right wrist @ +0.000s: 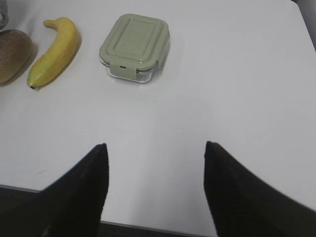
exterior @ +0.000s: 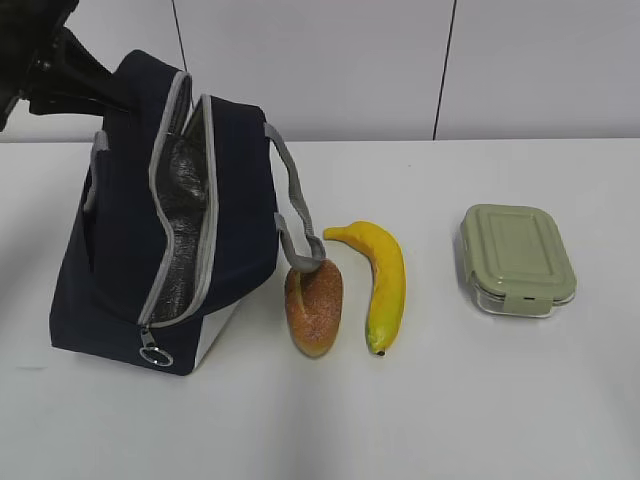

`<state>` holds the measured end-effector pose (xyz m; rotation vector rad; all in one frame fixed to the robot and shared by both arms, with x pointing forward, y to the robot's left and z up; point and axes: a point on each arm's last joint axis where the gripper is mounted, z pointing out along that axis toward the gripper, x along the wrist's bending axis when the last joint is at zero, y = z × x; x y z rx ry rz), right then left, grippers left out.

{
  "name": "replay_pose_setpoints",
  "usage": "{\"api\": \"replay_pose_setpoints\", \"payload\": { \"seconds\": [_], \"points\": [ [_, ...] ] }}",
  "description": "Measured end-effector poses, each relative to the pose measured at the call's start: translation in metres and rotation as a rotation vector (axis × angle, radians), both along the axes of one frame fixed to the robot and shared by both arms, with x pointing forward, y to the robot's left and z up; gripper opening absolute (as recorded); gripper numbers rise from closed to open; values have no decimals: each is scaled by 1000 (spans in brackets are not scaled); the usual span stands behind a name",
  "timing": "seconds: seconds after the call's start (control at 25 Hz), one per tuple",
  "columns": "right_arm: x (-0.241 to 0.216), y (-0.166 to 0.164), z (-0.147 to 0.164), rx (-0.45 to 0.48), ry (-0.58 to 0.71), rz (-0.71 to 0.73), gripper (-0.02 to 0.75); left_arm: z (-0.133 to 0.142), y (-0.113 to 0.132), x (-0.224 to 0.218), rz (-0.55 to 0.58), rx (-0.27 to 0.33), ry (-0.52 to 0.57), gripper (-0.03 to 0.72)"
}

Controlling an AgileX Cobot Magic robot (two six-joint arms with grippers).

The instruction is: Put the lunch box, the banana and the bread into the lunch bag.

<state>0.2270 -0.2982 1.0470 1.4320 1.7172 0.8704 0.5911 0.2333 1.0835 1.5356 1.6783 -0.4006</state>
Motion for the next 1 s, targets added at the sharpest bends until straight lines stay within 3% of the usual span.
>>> {"api": "replay_pose_setpoints", "payload": {
  "seconds": [0.32, 0.48, 1.0],
  "points": [
    [0, -3, 0, -27, -1, -19, 476, -10, -15, 3, -66, -11, 12, -10],
    [0, -4, 0, -37, -2, -26, 476, -7, -17, 5, -60, -36, -4, -10],
    [0, -3, 0, -34, -1, -23, 476, -7, -17, 3, -81, -39, -7, -10]
  ]
}}
